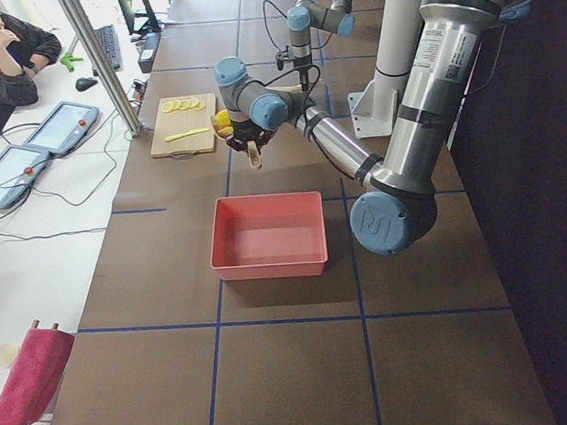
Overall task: Sweep and dump trash into bin
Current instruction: 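Lift the dustpan over the bin with left gripper while right draws back, then tilt the dustpan with the left gripper to dump items into the bin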
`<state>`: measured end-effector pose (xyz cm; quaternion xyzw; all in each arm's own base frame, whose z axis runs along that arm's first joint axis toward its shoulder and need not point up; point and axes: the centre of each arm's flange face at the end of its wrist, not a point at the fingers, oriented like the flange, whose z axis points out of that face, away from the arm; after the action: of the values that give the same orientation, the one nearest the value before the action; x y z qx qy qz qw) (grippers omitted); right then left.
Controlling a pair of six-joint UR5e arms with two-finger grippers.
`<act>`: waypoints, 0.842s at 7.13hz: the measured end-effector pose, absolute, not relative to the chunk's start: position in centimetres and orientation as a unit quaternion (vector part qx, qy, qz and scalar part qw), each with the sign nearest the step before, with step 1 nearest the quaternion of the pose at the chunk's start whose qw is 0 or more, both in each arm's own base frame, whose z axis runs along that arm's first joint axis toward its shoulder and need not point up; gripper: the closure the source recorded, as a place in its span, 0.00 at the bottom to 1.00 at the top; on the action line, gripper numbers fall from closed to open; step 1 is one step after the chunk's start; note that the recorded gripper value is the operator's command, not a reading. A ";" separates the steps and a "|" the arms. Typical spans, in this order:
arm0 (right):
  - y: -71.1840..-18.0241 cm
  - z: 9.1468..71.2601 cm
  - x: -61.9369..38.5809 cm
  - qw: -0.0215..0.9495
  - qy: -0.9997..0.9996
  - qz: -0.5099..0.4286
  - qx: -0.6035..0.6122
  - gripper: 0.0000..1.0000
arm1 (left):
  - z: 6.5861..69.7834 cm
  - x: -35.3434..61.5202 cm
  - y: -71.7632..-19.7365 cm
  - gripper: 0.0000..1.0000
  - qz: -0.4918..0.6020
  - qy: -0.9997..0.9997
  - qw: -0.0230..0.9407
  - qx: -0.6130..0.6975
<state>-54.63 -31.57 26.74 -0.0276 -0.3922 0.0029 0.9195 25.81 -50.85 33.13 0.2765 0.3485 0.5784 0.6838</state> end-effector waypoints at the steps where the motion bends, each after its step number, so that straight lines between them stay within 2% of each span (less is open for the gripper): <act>1: -31.5 26.8 -54.6 0.920 -0.392 0.003 -0.027 1.00 | 35.1 22.6 -51.5 1.00 0.581 0.344 0.682 0.281; 6: -31.0 26.8 -55.0 0.920 -0.392 0.000 -0.020 1.00 | 45.0 12.2 -50.5 1.00 0.613 0.310 0.671 0.278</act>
<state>-55.02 -31.00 26.75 -0.0200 -0.3921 0.0001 0.9197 12.23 -50.53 45.04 0.2776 0.3097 0.6134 0.6714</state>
